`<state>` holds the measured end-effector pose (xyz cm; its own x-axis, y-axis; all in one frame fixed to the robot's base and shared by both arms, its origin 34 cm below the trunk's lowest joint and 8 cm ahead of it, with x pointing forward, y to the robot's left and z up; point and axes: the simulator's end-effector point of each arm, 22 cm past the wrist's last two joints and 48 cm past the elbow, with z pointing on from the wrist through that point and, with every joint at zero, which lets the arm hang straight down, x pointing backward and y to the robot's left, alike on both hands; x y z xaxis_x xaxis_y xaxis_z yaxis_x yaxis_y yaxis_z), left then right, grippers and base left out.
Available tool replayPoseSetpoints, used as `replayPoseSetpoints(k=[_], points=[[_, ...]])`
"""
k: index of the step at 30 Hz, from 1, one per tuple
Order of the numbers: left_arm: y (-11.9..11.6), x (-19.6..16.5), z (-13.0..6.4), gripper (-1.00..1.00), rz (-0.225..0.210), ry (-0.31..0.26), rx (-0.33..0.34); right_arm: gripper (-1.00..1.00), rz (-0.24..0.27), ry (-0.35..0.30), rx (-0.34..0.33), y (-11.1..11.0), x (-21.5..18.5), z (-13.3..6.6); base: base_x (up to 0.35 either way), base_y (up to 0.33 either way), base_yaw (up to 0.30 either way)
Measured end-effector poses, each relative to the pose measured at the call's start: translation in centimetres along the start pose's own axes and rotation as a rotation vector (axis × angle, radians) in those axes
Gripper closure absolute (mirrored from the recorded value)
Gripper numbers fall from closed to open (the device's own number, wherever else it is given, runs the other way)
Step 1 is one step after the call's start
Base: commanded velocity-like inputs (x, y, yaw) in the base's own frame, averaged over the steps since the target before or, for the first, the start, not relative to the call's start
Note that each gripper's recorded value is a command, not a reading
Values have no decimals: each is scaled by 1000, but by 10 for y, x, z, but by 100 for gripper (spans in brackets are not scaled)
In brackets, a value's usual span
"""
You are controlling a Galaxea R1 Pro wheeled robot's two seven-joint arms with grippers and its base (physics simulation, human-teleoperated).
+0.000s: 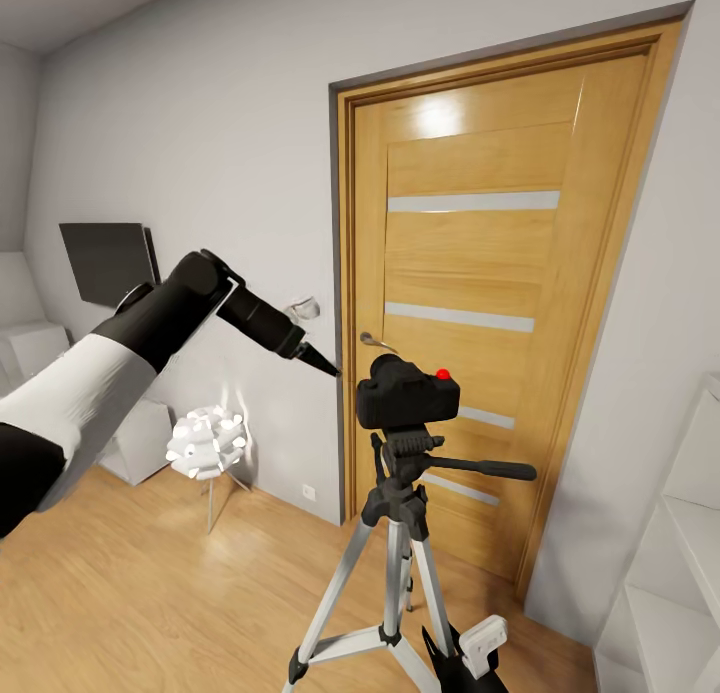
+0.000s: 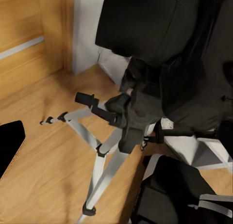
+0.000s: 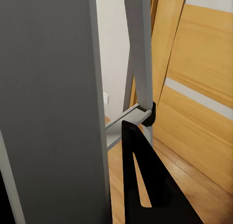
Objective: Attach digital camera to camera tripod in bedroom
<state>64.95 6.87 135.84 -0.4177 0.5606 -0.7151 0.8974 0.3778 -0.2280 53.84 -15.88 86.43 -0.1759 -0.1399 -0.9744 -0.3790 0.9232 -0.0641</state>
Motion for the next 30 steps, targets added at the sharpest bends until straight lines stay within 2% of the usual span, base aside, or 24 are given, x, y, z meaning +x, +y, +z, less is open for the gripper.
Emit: replayPoseSetpoints(k=[9,11,20,22,26,27,28,29,30], points=[[22,15,-33,-100,-22,-18,-61,100,-1,0,0,0,0,0,0,0,0],[29,21,-45,-100,-29,-26,-82,100,-1,0,-1,0,0,0,0,0,0],[46,38,-80,-100,-69,-62,-114,100,-8,-1,-5,1,0,0,0,0,0],[51,43,-86,-100,-84,-66,-121,100,-9,-2,-6,1,0,0,0,0,0],[71,63,-91,-100,-179,-70,-123,100,-11,-3,-7,2,-1,0,0,0,0],[83,75,-89,-100,-242,-70,-117,-100,-12,-4,-7,2,-1,0,0,0,0],[89,82,-88,-100,-280,-71,-112,-100,-6,-4,-3,1,-1,0,0,0,0],[99,95,-84,-100,-352,-71,-102,-100,-6,-4,-3,1,-1,0,0,0,0],[105,102,-82,-100,-391,-72,-96,-100,-6,-4,-3,1,-1,0,0,0,0]])
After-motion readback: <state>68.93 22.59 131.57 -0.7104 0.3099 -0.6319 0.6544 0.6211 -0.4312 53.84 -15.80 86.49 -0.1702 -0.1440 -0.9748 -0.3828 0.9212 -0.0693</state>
